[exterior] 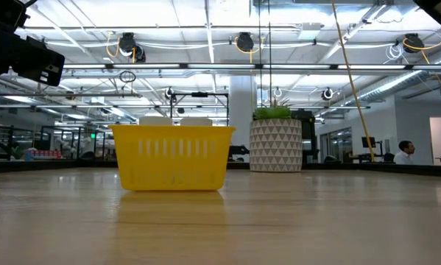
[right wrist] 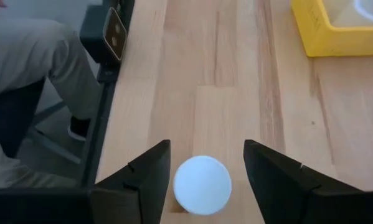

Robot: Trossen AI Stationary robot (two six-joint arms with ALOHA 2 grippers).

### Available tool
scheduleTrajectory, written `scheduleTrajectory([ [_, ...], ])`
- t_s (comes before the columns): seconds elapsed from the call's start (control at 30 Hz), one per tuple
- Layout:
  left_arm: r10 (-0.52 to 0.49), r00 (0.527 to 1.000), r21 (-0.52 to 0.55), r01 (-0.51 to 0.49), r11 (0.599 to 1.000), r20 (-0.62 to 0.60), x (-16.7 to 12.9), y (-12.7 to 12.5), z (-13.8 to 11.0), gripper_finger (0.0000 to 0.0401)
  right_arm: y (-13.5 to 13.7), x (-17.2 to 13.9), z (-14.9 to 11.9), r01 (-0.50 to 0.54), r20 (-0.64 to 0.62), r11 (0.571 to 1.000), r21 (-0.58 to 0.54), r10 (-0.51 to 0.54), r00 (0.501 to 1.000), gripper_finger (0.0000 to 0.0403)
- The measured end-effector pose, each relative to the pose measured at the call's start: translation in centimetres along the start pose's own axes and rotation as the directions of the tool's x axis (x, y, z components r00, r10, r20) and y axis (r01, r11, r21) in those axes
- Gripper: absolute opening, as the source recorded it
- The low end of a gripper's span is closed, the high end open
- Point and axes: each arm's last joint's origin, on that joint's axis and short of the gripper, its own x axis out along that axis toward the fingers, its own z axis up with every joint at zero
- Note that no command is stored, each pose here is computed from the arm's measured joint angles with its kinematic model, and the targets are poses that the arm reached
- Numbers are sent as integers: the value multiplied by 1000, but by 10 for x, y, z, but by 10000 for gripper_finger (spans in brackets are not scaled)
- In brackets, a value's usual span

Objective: Pick and place pill bottles into a basket
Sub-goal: Put the white pill bottle into the yellow basket

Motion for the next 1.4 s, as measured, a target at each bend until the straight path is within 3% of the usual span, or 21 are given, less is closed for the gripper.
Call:
scheduleTrajectory([
  [0.23, 0, 1000, 0, 0, 1000, 0, 0, 0, 0, 150, 5, -1, 2, -114, -31, 992, 48, 115, 993, 200],
  [0.4, 0, 1000, 0, 0, 1000, 0, 0, 0, 0, 150, 3, 0, 4, -108, -28, 994, -16, 108, 994, 212],
  [0.8, 0, 1000, 0, 0, 1000, 0, 0, 0, 0, 150, -1, 2, 7, -116, -38, 992, -42, 114, 993, 269],
  [1.13, 0, 1000, 0, 0, 1000, 0, 0, 0, 0, 150, -1, 3, 4, -98, -32, 989, -113, 95, 995, 264],
  [1.4, 0, 1000, 0, 0, 1000, 0, 0, 0, 0, 150, -12, 14, -18, -77, -103, 989, -125, 64, 993, 265],
])
